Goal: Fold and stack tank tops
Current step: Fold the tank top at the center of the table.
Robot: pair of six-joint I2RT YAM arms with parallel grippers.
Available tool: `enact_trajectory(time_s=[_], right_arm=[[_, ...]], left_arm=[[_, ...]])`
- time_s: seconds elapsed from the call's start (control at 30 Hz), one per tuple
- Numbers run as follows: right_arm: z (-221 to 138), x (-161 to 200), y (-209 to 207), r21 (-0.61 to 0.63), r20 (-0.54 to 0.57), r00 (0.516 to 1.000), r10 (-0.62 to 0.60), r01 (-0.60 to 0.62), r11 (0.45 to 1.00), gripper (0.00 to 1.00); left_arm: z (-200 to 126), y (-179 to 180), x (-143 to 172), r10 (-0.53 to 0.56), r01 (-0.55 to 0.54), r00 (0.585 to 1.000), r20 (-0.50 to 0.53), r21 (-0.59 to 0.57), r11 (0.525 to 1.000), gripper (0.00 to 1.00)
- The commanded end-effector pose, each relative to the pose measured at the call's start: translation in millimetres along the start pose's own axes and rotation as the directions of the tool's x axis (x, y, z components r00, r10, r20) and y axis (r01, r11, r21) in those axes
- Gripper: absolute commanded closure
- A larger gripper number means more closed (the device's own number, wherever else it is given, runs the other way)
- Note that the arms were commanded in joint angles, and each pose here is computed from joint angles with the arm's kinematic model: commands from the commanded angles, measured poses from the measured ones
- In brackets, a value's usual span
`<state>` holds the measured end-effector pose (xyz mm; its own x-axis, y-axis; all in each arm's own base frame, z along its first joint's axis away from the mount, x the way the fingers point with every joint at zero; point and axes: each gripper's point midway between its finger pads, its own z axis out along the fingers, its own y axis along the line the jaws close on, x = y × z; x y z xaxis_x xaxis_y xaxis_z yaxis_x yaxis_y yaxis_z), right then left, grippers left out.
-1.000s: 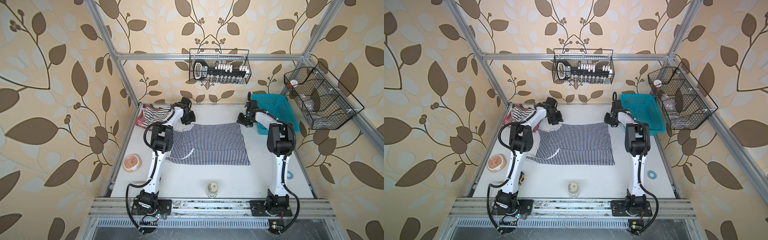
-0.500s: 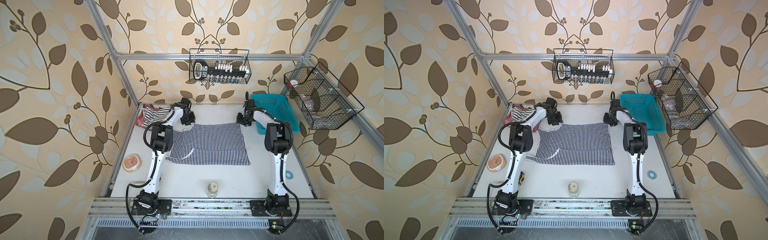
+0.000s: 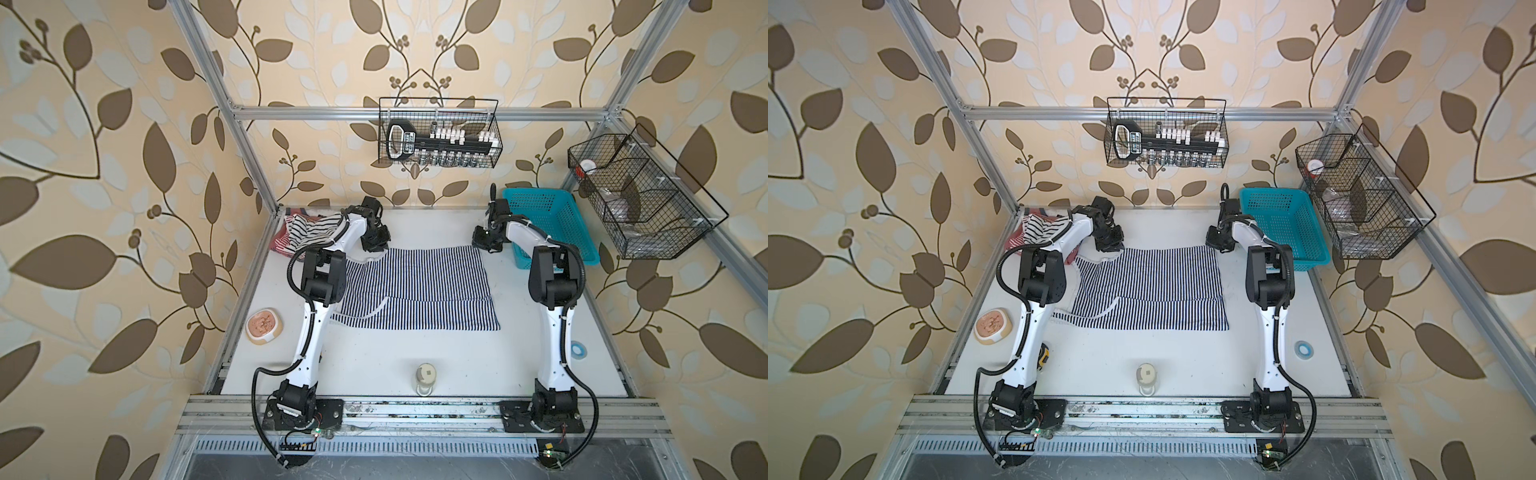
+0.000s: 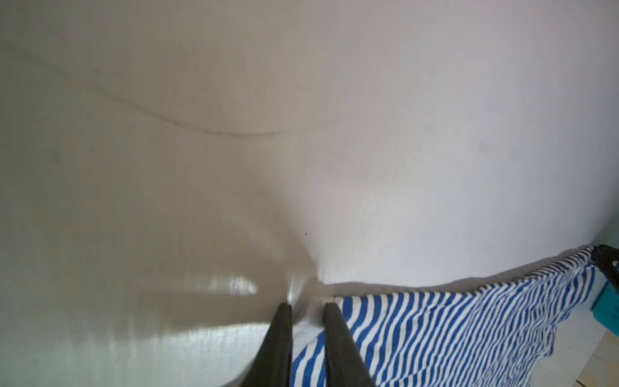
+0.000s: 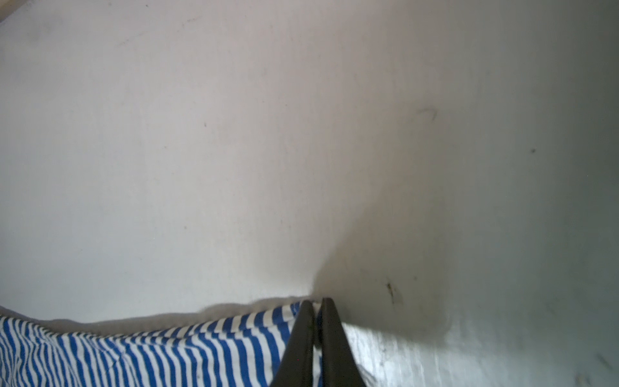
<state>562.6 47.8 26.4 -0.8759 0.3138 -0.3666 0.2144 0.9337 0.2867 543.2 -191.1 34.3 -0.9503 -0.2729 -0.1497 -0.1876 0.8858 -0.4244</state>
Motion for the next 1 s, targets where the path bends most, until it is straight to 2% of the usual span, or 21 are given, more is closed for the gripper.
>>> enact_trajectory(time_s=[0.0, 0.1, 0.2, 0.37, 0.6, 0.97], right_arm=[[12.9, 10.4, -6.1, 0.012, -0.048, 0.999, -0.006, 0.007, 1.000, 0.95], [12.6, 10.3, -4.4, 0.002, -0.048, 0.999, -0.009, 0.009, 1.000, 1.00], [11.8, 10.0, -4.0, -0.003, -0.048, 0.999, -0.011, 0.011, 1.000, 1.00], [7.0, 9.2, -3.4, -0.017, -0.041, 0.999, -0.012, 0.012, 1.000, 1.00], [-18.1, 1.2, 6.3, -0.066, 0.032, 0.999, -0.021, 0.023, 0.998, 1.00], [-49.8, -1.2, 14.2, -0.108, 0.100, 0.995, -0.017, 0.028, 0.994, 1.00]], left_arm=[[-3.9, -4.0, 19.1, 0.020, -0.020, 0.998, -0.055, -0.013, 1.000, 0.87], [-2.2, -4.2, 19.9, 0.016, -0.016, 0.998, -0.060, -0.008, 1.000, 0.93], [-3.5, -5.9, 18.7, 0.017, -0.017, 0.998, -0.054, -0.003, 1.000, 1.00], [-11.3, -12.3, 12.4, 0.023, -0.023, 0.999, -0.023, 0.013, 1.000, 1.00], [-36.1, -23.3, 0.4, 0.035, -0.038, 0.997, 0.068, 0.035, 0.999, 1.00], [-61.3, -38.8, -7.5, 0.042, -0.052, 0.991, 0.123, 0.075, 0.996, 1.00]])
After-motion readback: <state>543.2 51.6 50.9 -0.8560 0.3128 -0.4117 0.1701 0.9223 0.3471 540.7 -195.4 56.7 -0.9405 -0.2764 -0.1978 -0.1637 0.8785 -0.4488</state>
